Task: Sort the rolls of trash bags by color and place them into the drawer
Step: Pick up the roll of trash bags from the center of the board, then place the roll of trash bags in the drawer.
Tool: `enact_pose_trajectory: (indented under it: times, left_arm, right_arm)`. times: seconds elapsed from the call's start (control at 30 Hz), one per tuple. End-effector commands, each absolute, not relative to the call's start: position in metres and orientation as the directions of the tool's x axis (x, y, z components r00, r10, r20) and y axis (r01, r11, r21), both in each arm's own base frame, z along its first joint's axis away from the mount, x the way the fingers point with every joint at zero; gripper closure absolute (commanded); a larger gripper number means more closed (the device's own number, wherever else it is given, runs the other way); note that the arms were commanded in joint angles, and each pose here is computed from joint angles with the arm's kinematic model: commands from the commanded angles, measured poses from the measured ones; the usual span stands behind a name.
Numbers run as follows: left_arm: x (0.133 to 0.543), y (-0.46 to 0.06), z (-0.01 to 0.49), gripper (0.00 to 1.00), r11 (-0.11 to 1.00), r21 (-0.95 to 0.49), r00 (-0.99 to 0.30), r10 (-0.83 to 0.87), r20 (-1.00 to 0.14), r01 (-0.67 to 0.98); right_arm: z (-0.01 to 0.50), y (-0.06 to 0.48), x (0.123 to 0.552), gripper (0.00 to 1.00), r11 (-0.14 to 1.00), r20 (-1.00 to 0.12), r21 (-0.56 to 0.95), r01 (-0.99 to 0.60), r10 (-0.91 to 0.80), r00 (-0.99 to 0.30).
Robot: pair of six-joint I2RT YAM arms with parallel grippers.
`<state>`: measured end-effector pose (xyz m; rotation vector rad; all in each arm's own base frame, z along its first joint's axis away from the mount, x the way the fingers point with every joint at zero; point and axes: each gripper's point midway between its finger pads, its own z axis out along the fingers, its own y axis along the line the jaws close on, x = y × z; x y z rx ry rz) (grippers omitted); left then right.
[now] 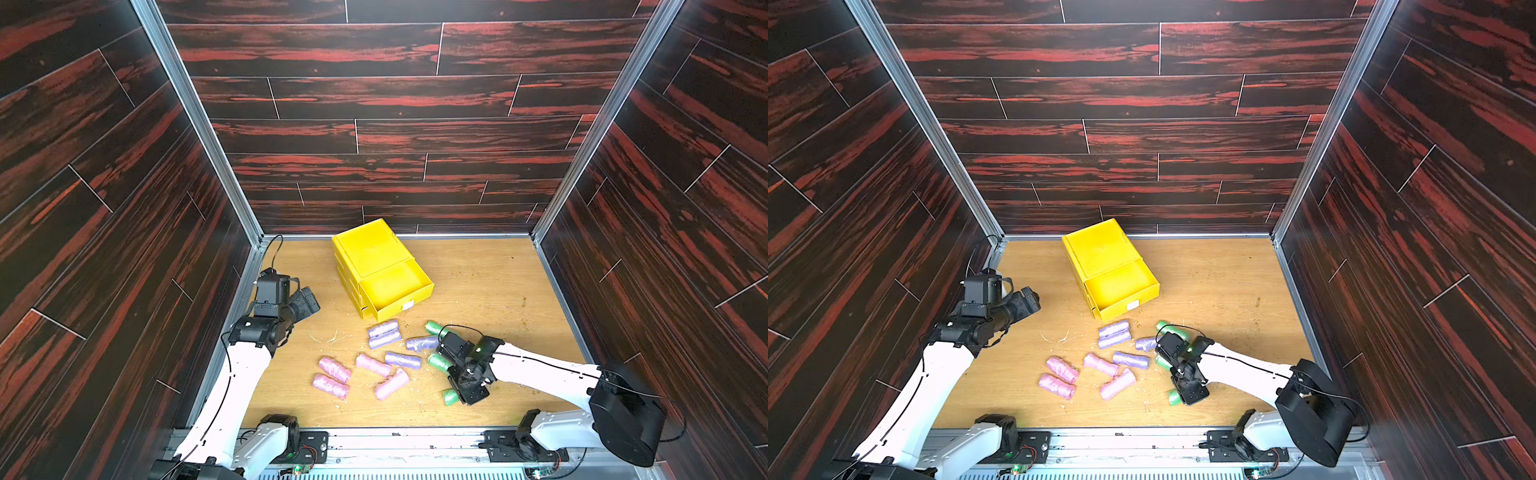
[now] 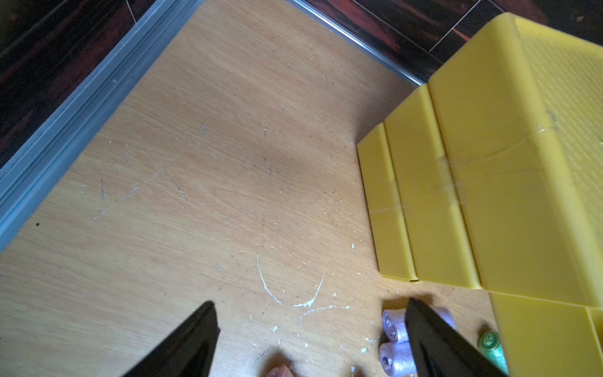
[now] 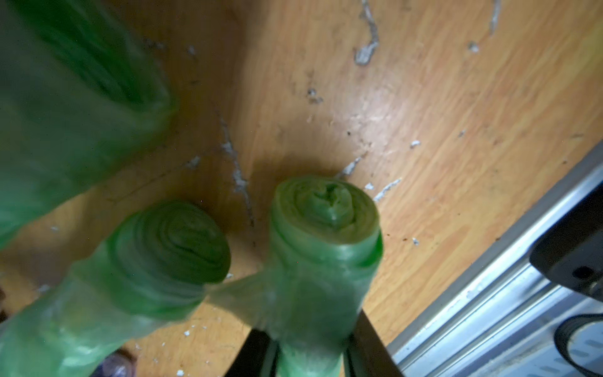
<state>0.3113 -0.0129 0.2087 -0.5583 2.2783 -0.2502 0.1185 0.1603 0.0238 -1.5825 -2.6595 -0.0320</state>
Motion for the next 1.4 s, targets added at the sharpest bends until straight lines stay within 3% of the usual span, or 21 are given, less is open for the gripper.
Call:
enact_pose_trajectory:
  times: [0.0,0.1,0.3,0.5,0.67,1.0,1.37]
  left_arm:
    - [0.31,-0.011,0.21,0.06,0.889,-0.339,-0.608,-0.458,-0.648,-0.308]
    - [0.309,-0.011,0.21,0.06,0.889,-0.338,-0.607,-0.459,-0.649,-0.311]
    - [0.309,-0.009,0.217,0.06,0.887,-0.341,-0.589,-0.461,-0.663,-0.311]
    - [0.311,-0.008,0.227,0.06,0.891,-0.338,-0.579,-0.454,-0.677,-0.303]
    - [0.312,-0.008,0.231,0.06,0.892,-0.338,-0.574,-0.452,-0.682,-0.301]
    - [0.314,-0.009,0.227,0.06,0.891,-0.337,-0.582,-0.453,-0.676,-0.303]
    - [0.312,-0.009,0.23,0.06,0.893,-0.34,-0.575,-0.45,-0.684,-0.295]
  right_arm:
    - [0.02,0.156,0.114,0.62,0.522,0.034,-0.055,0.851,0.853,-0.521]
    - [0.014,0.158,0.11,0.62,0.547,0.051,-0.084,0.833,0.837,-0.544]
    - [0.02,0.159,0.115,0.74,0.57,0.03,-0.046,0.82,0.822,-0.569]
    - [0.087,0.173,0.144,0.77,0.68,-0.127,0.146,0.719,0.733,-0.668]
    - [0.155,0.185,0.158,0.76,0.718,-0.191,0.298,0.63,0.691,-0.697]
    - [0.264,0.258,0.212,0.75,0.654,-0.231,0.649,0.388,0.655,-0.719]
    - [0.303,0.319,0.293,0.72,0.591,-0.228,0.727,0.349,0.688,-0.689]
